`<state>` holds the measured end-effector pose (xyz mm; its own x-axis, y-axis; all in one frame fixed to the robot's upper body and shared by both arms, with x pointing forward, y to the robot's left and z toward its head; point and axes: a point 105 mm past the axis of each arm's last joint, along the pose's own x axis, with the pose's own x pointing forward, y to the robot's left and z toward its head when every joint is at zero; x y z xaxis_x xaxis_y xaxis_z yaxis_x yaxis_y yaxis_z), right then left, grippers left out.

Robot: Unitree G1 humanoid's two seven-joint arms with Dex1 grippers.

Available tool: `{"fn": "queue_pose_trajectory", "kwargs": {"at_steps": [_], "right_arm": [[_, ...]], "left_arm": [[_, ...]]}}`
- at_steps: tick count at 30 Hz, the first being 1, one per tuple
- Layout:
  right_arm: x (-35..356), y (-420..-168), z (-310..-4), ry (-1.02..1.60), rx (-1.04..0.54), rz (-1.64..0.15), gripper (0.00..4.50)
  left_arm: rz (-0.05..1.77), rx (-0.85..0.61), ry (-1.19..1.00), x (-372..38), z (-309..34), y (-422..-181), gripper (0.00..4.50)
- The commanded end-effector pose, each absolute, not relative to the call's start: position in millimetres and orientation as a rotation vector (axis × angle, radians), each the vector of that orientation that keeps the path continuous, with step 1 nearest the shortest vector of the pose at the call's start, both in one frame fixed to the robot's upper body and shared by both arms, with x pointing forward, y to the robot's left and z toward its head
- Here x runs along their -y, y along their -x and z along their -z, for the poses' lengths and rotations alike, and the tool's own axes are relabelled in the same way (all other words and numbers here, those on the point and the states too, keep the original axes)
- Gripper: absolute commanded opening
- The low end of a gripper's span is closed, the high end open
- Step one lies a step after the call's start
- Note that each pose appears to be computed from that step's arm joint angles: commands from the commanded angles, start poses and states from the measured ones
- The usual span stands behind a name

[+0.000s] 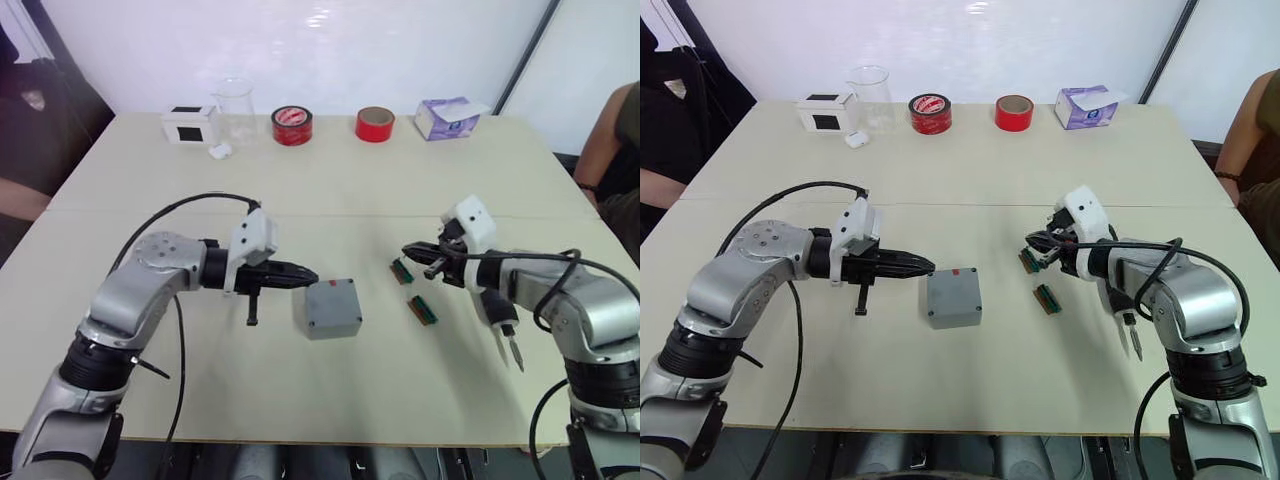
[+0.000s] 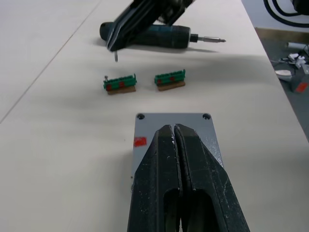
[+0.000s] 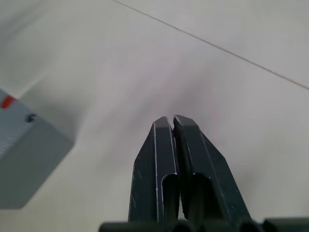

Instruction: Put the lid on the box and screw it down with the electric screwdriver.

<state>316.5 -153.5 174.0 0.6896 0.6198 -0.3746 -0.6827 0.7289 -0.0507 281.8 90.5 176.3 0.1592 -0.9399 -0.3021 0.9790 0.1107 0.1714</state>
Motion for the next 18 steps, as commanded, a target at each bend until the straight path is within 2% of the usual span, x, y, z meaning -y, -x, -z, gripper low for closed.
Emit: {"fn": "queue_pose_trajectory", "kwargs": {"at_steps": [1, 7, 18], "right_arm": [[124.4, -300.9, -198.8, 0.271, -0.277, -0.877, 0.07], [91.7, -288.8, -205.6, 0.307, -0.26, -1.027, 0.07], [85.7, -291.0, -183.1, 0.354, -0.316, -1.047, 0.07]], "left_arm": [[1.409, -0.108, -0.398, -94.2, -180.5, -281.3, 0.0], [1.386, -0.119, -0.41, -98.6, -178.2, -281.6, 0.0], [1.367, -0.104, -0.396, -94.0, -179.2, -279.5, 0.0]]}}
